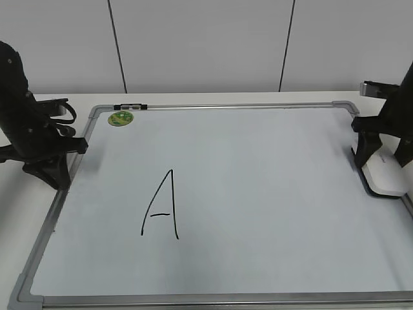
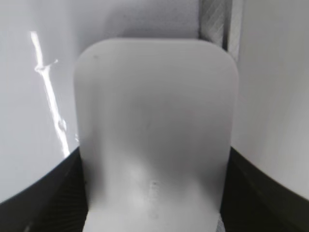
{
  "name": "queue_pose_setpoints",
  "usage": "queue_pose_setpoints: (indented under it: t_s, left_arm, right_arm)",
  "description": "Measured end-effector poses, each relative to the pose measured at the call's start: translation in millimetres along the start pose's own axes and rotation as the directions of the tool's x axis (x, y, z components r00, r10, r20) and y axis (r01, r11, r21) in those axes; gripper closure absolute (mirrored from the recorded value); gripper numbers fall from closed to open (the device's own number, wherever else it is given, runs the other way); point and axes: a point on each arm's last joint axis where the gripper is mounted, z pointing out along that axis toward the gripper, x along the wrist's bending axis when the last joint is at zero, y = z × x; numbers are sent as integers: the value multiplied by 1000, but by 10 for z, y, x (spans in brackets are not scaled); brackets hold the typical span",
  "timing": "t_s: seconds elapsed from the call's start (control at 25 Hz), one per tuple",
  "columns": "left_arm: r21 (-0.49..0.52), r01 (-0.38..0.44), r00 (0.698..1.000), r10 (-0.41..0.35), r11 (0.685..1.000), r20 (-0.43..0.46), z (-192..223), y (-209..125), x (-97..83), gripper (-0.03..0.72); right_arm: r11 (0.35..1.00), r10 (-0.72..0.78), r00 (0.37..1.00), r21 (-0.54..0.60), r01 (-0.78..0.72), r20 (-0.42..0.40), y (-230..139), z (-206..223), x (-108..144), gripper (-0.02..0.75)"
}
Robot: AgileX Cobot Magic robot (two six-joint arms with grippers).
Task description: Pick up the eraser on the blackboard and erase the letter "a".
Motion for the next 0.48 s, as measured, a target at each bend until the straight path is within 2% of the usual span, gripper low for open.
queue_pose_setpoints:
  t_s: [0.48]
  left_arm:
    - [0, 0, 1000, 0, 1000, 0, 0, 0, 0, 632]
  right_arm:
    - [998, -58, 998, 4, 58, 1, 6, 21, -5, 199]
